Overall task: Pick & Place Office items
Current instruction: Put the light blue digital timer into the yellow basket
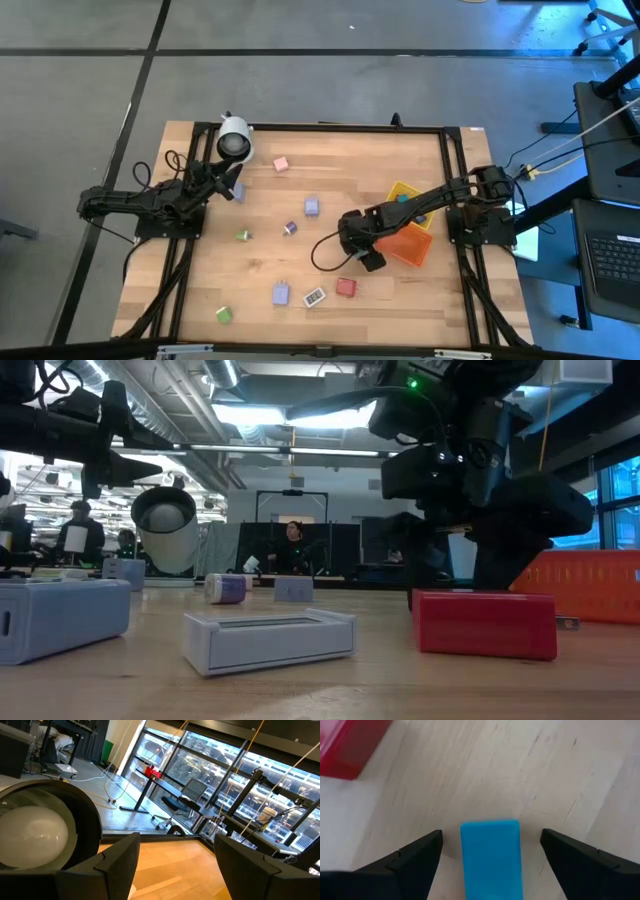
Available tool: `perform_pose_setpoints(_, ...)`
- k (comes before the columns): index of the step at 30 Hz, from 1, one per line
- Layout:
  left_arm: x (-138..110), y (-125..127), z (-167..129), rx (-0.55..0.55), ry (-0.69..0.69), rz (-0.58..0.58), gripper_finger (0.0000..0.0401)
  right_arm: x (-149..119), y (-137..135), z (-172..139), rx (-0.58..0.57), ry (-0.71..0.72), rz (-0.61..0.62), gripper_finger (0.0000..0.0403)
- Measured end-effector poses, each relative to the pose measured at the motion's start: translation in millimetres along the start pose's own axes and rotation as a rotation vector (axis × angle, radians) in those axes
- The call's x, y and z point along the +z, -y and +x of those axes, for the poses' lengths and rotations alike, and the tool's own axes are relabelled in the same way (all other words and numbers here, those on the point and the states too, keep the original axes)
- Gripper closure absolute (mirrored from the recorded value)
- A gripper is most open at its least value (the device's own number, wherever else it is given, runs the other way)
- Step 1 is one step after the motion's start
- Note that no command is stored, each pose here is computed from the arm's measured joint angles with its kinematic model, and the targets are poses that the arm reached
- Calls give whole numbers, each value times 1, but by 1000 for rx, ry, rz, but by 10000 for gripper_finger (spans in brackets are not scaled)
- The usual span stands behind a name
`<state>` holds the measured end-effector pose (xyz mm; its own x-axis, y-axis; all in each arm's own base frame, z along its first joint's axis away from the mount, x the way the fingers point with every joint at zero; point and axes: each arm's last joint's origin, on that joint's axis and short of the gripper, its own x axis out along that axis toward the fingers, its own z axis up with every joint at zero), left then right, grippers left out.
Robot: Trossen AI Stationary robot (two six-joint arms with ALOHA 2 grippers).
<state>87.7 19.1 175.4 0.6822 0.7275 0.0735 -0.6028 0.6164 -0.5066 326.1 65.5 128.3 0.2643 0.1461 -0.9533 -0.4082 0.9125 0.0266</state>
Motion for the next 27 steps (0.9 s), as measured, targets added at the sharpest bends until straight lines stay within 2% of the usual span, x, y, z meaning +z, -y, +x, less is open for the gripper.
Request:
perform_pose_setpoints(6,0,0,0,0,0,0,150,0,1,0,-32,-6,25,107)
perform_pose_setpoints(16,0,0,0,0,0,0,150,-1,1,0,-43,-16,24,243)
perform_pose_setpoints(23,0,0,0,0,0,0,150,-1,1,-5,-60,-1,98,248)
perform_pose_setpoints(27,0,0,0,0,0,0,150,9,8,-28,-107,43,114,248)
